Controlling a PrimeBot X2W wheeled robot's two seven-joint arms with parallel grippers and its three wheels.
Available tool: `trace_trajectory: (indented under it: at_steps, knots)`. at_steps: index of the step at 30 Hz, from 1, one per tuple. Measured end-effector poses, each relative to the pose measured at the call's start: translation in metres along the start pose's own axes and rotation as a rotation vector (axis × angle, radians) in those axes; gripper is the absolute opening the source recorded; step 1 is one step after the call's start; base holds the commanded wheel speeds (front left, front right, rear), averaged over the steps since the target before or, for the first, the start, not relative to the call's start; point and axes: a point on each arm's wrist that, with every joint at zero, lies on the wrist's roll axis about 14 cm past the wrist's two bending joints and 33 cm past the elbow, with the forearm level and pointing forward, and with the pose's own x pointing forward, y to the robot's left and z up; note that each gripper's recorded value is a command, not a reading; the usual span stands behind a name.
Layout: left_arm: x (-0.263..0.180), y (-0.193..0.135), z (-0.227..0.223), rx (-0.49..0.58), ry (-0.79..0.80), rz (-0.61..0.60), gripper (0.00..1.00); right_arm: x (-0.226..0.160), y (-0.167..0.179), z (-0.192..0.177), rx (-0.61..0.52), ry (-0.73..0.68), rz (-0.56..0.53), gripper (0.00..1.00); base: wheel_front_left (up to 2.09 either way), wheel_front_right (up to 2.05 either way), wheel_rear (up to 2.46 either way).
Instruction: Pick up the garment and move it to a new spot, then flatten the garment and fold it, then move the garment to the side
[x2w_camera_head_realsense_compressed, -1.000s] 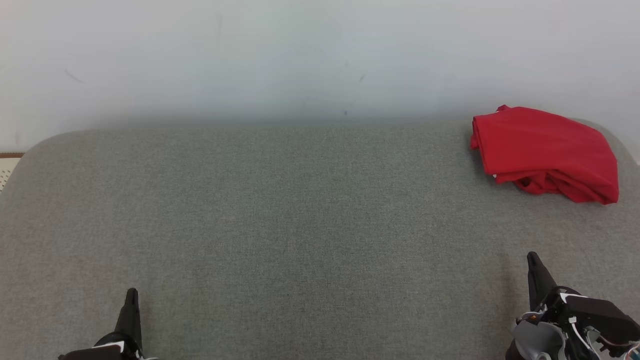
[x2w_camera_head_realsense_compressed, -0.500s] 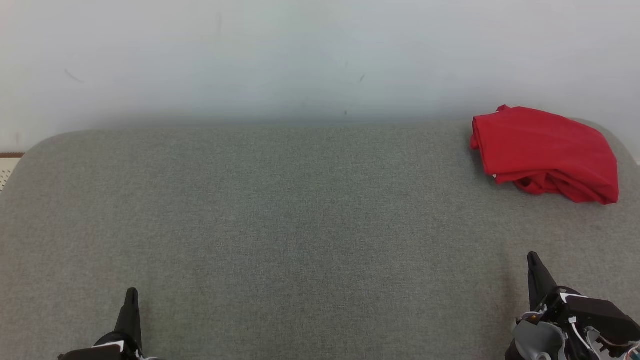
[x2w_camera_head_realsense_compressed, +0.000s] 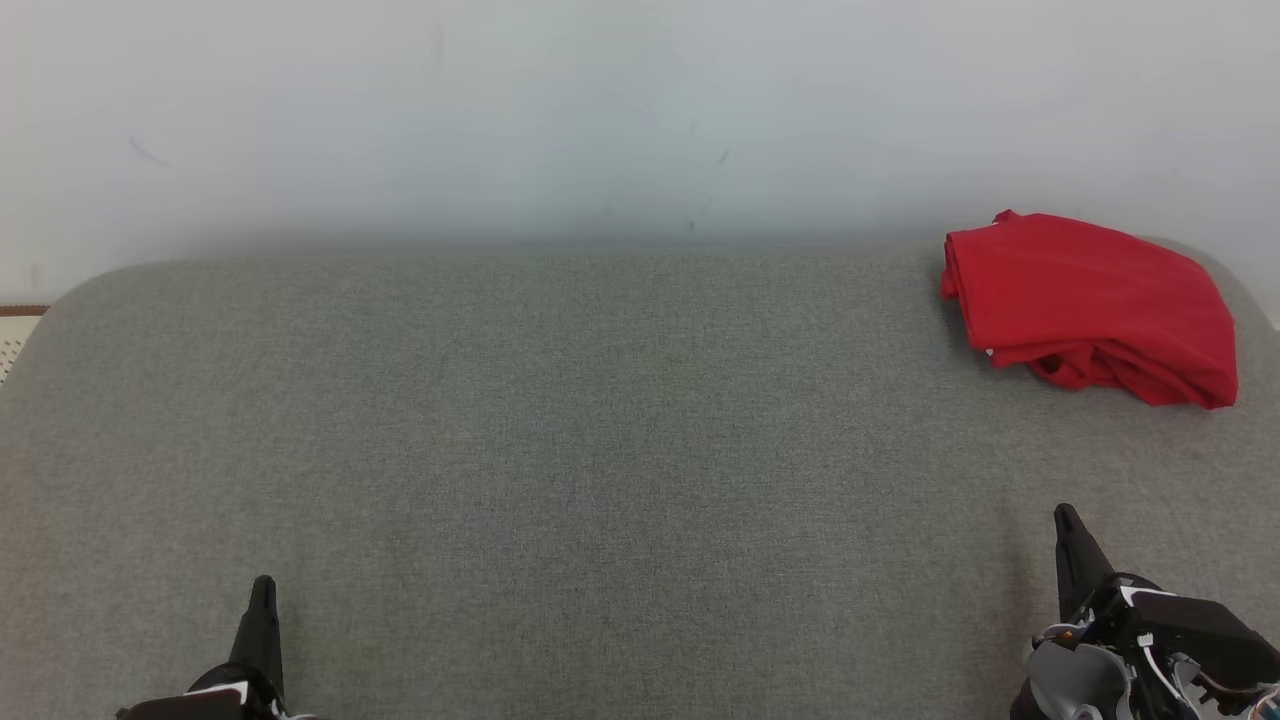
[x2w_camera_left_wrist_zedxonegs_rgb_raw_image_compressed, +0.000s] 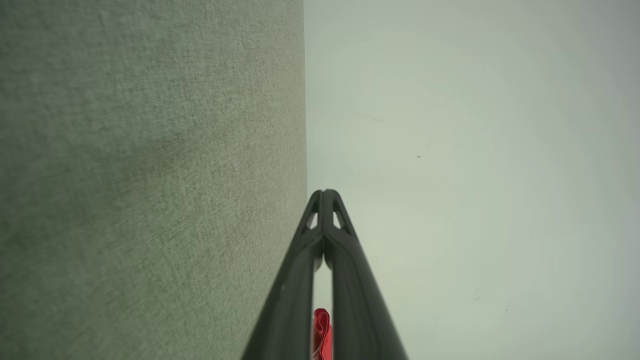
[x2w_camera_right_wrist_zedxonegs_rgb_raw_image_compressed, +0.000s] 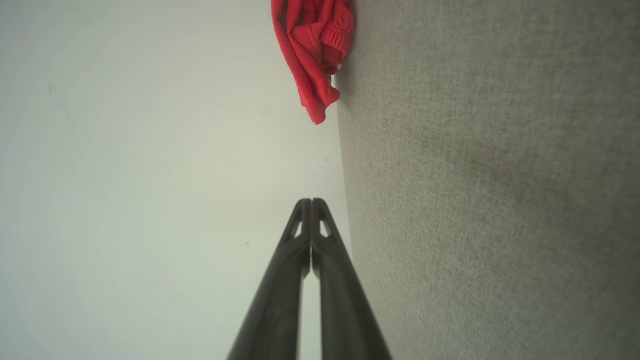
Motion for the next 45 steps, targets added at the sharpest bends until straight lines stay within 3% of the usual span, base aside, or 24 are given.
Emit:
trace_trajectory:
  at_steps: [45]
  knots:
    - [0.0001,-0.0002,0.0,0.0,0.0,-0.001,0.0,0.0,0.0,0.0003,0.001,-0.001,0.0,0.0,0.0,0.0,0.0]
